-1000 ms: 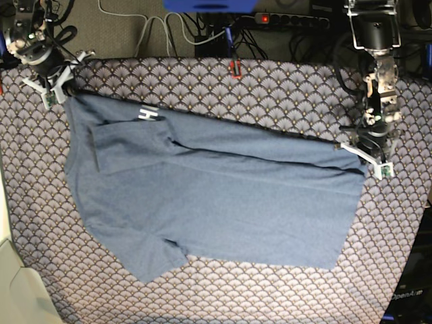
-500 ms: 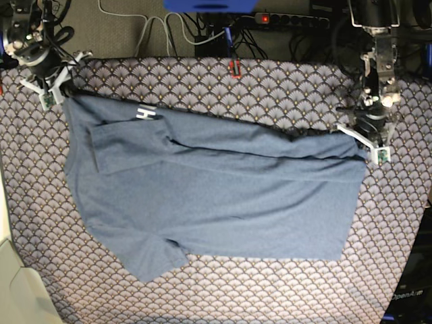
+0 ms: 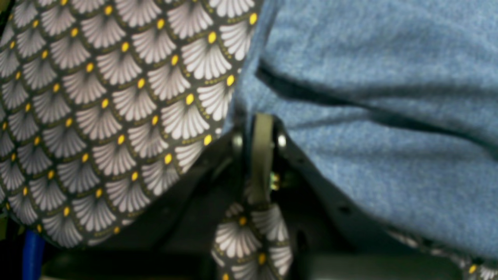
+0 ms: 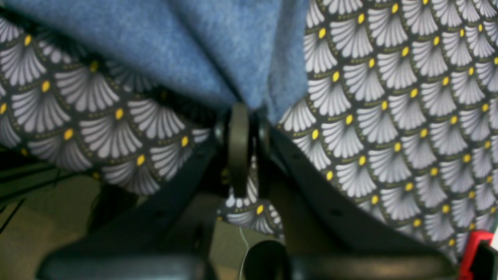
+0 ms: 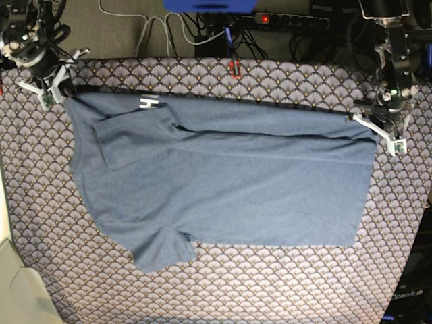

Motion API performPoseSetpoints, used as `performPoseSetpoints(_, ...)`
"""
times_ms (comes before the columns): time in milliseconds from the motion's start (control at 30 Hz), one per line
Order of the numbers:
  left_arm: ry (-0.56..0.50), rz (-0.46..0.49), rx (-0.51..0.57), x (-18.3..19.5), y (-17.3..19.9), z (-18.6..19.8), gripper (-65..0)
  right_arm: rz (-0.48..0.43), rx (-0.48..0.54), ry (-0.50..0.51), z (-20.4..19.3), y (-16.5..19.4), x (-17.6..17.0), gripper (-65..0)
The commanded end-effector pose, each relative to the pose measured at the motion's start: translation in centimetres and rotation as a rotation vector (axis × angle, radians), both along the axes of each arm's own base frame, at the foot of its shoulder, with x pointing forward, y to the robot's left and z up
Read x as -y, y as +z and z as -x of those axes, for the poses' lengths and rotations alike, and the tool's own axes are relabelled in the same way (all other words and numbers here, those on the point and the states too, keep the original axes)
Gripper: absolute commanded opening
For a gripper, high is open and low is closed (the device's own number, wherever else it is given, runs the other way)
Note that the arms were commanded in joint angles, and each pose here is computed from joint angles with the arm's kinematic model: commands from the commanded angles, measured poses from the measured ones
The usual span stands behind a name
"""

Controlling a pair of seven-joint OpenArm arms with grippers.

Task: Fold the T-shirt properly
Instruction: 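Release the shirt edge and raise both grippers away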

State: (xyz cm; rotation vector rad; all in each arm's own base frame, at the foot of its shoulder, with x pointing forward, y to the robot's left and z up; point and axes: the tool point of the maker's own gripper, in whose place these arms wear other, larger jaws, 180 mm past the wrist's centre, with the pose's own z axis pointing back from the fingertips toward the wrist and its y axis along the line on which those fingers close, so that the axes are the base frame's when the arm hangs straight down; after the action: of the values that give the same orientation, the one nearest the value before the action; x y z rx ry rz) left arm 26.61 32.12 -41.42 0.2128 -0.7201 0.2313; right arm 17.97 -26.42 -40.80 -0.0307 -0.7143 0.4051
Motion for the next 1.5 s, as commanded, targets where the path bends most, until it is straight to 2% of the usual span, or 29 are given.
performPoseSetpoints(0,0.0,-0.047,0.038,-1.1,1.7,-0.8,-64.6,0.015,0.038,0.015,-0.8,1.3,0.3,-65.0)
performPoseSetpoints(167,0.004,-0.045,0.014,-1.2,1.5,-0.5,-64.6,0.047,0.014,0.028,-0.8,1.8,0.1,-65.0)
performPoseSetpoints(1033,-0.003,-0.041,-0.078,-1.0,-0.9,3.4,-64.6,0.069,-0.053,0.043,1.9,1.0,0.9,-65.0)
performPoseSetpoints(1467,-0.034,-0.063,-0.064,-0.3,0.3,4.3,-64.6,0.076,-0.076,0.033,2.9,0.8,1.4,-65.0)
